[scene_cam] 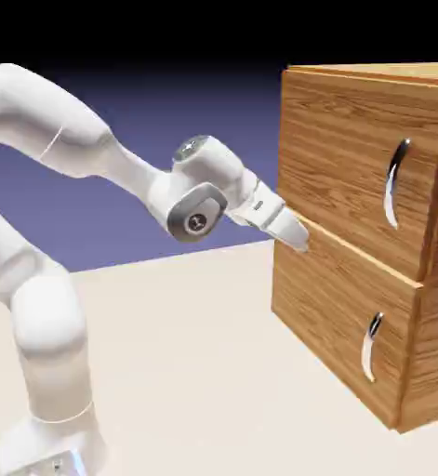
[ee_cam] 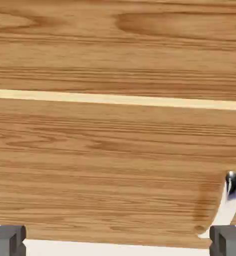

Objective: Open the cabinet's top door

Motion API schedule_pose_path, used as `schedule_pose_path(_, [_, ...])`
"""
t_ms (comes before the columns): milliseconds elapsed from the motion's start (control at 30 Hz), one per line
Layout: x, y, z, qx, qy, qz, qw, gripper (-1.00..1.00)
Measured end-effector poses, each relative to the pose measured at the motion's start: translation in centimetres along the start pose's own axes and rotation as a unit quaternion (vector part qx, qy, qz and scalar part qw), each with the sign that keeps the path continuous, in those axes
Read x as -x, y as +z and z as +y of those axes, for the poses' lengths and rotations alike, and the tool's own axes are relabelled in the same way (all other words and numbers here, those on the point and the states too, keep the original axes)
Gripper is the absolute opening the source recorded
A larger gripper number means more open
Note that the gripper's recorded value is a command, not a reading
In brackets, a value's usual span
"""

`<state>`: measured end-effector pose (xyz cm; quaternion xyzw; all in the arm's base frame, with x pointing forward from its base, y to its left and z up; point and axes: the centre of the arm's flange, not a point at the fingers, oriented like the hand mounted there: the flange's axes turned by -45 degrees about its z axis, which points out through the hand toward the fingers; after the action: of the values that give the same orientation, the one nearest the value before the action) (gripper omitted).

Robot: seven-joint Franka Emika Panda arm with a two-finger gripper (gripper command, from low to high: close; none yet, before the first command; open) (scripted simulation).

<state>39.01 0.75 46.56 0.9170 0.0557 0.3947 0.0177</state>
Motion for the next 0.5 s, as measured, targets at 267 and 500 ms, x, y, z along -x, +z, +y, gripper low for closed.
schedule_pose_path(267, [-3.4, -3.1, -1.0, 0.009, -0.206, 0.051, 0.977, 1.0])
schedule_pose_path(500, [-5.5, -5.6, -1.3, 0.035, -0.372, 0.092, 0.923, 1.0])
